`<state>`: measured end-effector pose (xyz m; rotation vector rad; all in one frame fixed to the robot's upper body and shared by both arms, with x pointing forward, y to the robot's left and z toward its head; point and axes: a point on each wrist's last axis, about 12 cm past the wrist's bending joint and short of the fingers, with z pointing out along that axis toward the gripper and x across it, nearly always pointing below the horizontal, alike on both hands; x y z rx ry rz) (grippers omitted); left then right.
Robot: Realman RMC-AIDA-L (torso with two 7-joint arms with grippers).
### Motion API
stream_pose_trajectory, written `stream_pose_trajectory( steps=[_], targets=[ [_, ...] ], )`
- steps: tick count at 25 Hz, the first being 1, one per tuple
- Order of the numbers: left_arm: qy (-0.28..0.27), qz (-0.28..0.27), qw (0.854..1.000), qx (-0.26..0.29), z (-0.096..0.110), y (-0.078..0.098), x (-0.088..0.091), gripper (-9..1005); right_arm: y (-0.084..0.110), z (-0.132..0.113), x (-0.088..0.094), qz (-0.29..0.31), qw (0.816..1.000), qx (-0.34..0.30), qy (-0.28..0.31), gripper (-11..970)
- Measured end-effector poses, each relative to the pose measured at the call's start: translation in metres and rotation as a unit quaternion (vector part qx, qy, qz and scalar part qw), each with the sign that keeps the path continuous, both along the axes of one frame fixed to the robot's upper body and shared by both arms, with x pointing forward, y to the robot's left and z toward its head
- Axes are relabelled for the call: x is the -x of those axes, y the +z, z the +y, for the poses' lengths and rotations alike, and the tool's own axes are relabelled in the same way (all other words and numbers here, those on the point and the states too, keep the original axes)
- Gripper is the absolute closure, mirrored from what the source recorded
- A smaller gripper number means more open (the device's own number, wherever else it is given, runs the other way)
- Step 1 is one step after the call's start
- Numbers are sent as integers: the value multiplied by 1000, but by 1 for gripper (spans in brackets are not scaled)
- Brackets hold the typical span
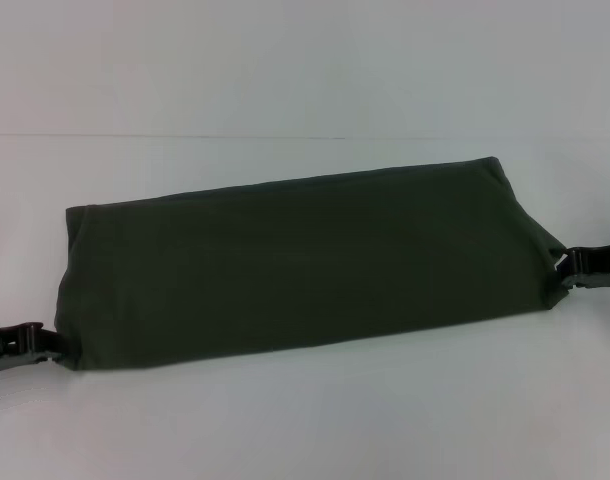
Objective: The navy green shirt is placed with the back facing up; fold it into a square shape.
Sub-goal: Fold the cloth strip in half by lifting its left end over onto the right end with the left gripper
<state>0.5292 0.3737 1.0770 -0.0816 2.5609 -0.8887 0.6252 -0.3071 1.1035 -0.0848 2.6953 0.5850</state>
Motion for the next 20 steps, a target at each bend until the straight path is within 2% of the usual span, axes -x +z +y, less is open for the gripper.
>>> stream_pose_trajectory(
  steps=[3,9,20],
  targets=[
    [-1,-1,1000,-1,0,1,-1,938,1,0,0,1,1000,-1,1,959],
    [-8,-4,1000,-2,1,4,-1,944,3,-3,3,8,1000,-4,14,953],
    [-37,4,999,11,4,13,5,948,-2,-13,28,38,996,-45,61,943]
  ],
)
